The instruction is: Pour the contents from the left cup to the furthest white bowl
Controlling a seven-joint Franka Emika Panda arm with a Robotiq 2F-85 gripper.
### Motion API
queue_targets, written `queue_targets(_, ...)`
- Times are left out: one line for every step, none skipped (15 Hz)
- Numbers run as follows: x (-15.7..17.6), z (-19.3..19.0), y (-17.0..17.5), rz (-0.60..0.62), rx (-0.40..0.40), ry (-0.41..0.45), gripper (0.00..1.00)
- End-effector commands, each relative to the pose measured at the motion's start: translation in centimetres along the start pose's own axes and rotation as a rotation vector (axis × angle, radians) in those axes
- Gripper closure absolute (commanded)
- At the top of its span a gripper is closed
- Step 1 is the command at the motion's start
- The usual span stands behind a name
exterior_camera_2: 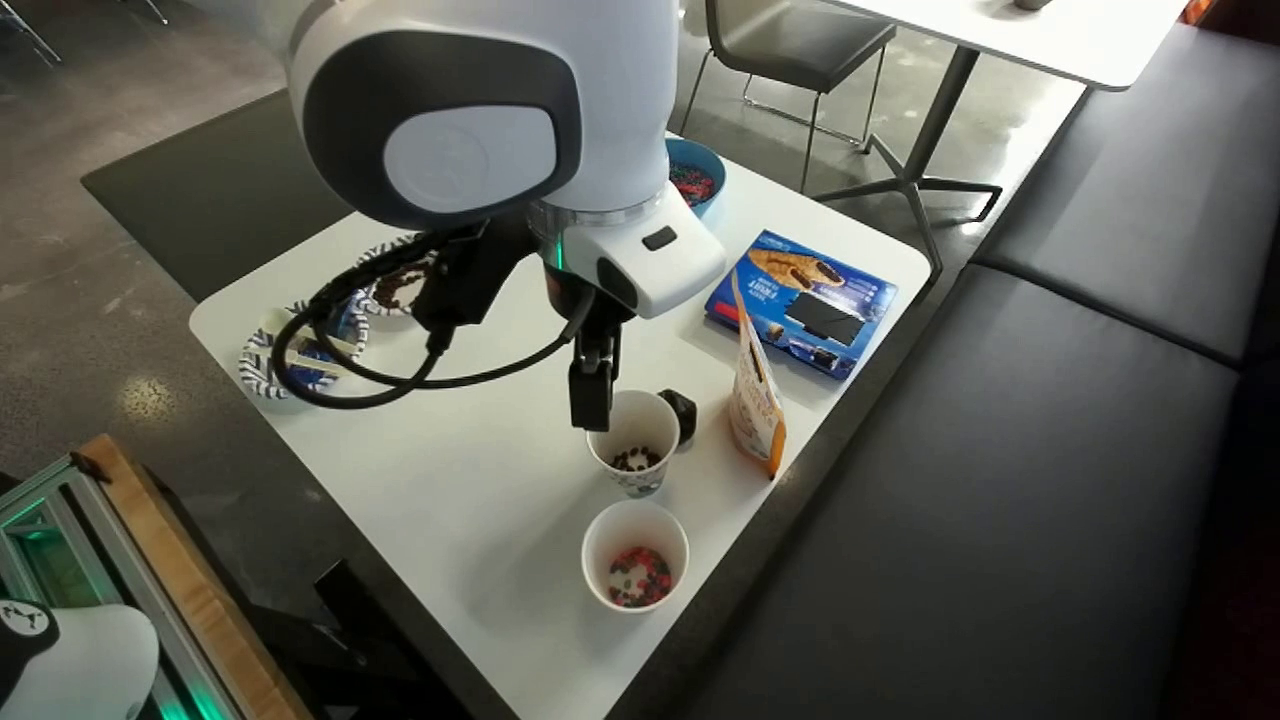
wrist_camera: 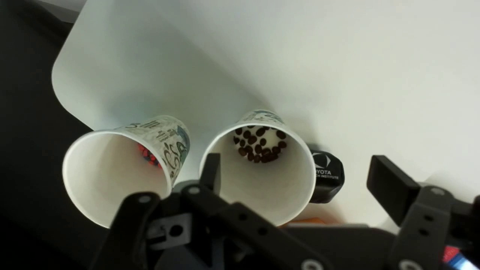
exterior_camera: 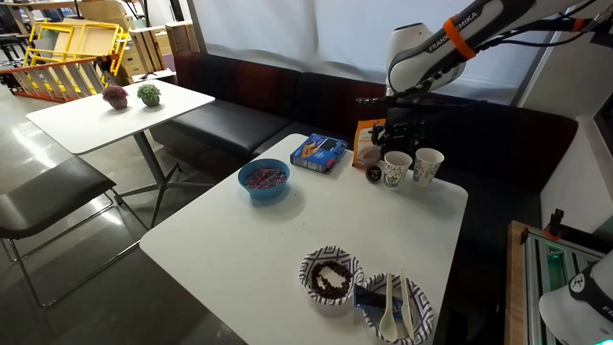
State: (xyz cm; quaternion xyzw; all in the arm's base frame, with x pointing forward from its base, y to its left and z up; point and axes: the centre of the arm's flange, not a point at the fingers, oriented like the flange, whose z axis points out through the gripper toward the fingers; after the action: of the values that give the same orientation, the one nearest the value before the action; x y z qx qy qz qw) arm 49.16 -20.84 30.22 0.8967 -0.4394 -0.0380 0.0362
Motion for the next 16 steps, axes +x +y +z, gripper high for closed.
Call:
queue_targets(0.3, 1.0, -0.3, -0.022, -0.009, -0.017, 0.0)
queue_targets(0.5, 1.4, -0.4, -0.026, -0.009, -0.017, 0.0)
queue_targets(0.8, 1.9, -0.6, -0.032, -0.001, -0.013, 0.0)
queue_targets(1.0, 2.3, -0.7, -0.044, 0.0, -0.008, 0.0)
queue_targets(1.2, 2.9, -1.0, -0.06, 0.001, -0.003, 0.0)
queue_targets(1.3, 3.4, -1.2, -0.079, -0.003, -0.002, 0.0)
queue_targets(1.5, 3.9, -1.5, -0.098, -0.005, 0.012, 0.0)
queue_targets(1.5, 4.2, -1.7, -0.117, 0.0, 0.015, 0.0)
queue_targets(1.5, 4.5, -2.0, -0.129, -0.001, 0.015, 0.0)
queue_targets(1.5, 4.9, -2.3, -0.143, 0.0, 0.02, 0.0)
queue_targets(1.5, 5.3, -2.6, -0.157, 0.0, 0.021, 0.01)
queue_targets(1.6, 5.8, -2.8, -0.165, -0.002, 0.024, 0.18)
queue_targets(1.7, 6.2, -3.0, -0.172, -0.007, 0.029, 0.18)
queue_targets(1.8, 6.6, -3.1, -0.177, -0.01, 0.033, 0.29)
queue_targets(2.0, 7.0, -3.2, -0.182, -0.014, 0.035, 0.39)
queue_targets(2.2, 7.3, -3.1, -0.182, -0.015, 0.035, 0.47)
